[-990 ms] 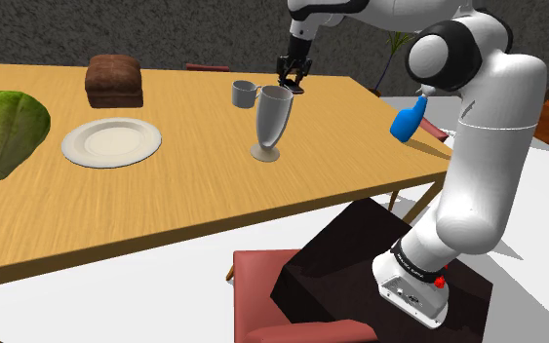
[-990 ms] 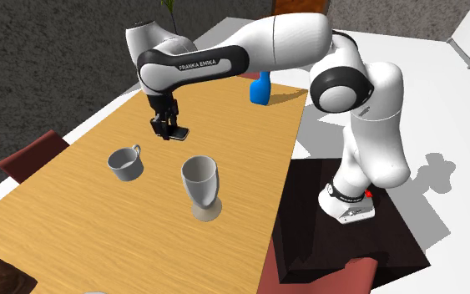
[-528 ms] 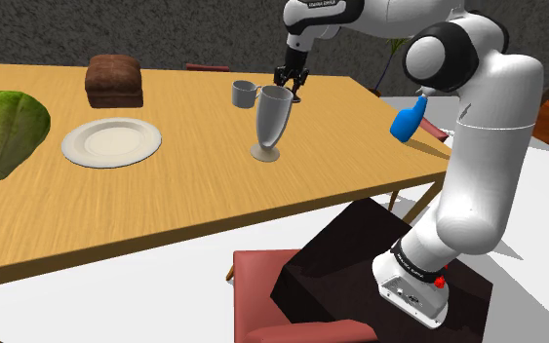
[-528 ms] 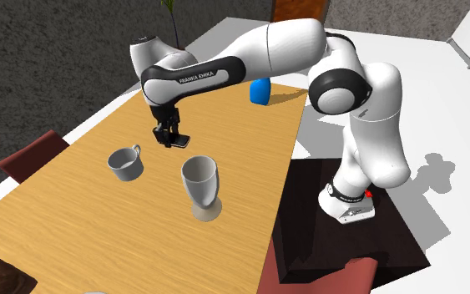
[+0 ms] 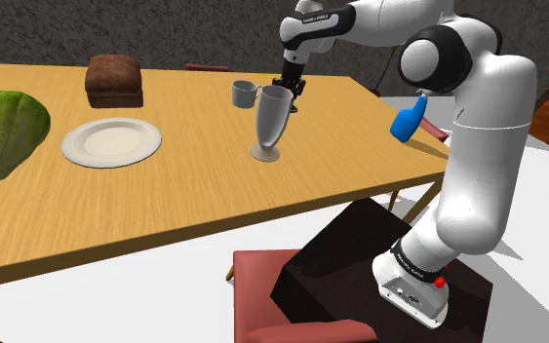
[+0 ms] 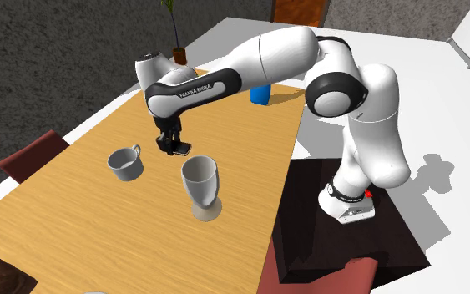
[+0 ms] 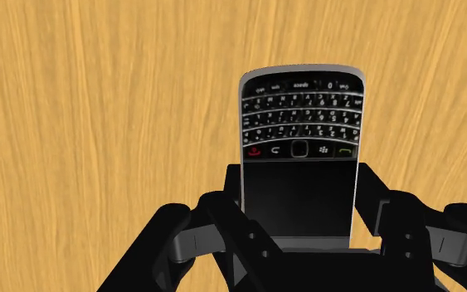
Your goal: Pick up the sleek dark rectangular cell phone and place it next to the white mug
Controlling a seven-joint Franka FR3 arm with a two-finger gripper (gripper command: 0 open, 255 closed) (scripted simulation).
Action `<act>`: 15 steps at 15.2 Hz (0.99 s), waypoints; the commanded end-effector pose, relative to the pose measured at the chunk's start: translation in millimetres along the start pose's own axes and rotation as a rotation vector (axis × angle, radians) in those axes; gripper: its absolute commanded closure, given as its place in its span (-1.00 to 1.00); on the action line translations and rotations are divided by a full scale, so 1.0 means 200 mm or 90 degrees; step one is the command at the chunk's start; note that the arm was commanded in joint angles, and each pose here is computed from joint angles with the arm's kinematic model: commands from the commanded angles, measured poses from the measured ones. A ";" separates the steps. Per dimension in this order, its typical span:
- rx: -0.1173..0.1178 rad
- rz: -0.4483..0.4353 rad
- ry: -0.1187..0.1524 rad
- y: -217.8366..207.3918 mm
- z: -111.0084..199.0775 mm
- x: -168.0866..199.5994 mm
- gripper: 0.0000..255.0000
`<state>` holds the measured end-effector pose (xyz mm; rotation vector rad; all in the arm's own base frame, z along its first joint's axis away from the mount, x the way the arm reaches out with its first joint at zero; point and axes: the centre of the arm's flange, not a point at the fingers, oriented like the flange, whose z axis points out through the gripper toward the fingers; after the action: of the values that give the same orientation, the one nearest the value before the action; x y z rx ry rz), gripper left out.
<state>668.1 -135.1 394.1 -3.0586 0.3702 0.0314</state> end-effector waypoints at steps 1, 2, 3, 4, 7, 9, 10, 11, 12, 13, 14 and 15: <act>0.000 0.000 0.000 0.01 0.06 0.00 1.00; 0.000 0.000 0.000 0.01 0.08 0.00 1.00; 0.000 0.000 0.000 0.01 0.11 0.00 1.00; 0.000 0.000 0.000 0.01 0.14 0.00 1.00; 0.000 0.000 0.000 0.02 0.21 0.00 1.00; 0.000 0.000 0.000 0.02 0.25 0.00 1.00; 0.000 0.000 0.000 0.02 0.25 0.00 1.00; 0.000 0.000 0.000 0.02 0.25 0.00 1.00; 0.000 0.000 0.000 0.02 0.25 0.00 1.00; 0.000 0.000 0.000 0.02 0.25 0.00 1.00; 0.000 0.000 0.000 0.02 0.25 0.00 1.00; 0.000 0.000 0.000 0.02 0.25 0.00 1.00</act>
<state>667.1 -135.5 343.6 -3.0587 0.3702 0.0310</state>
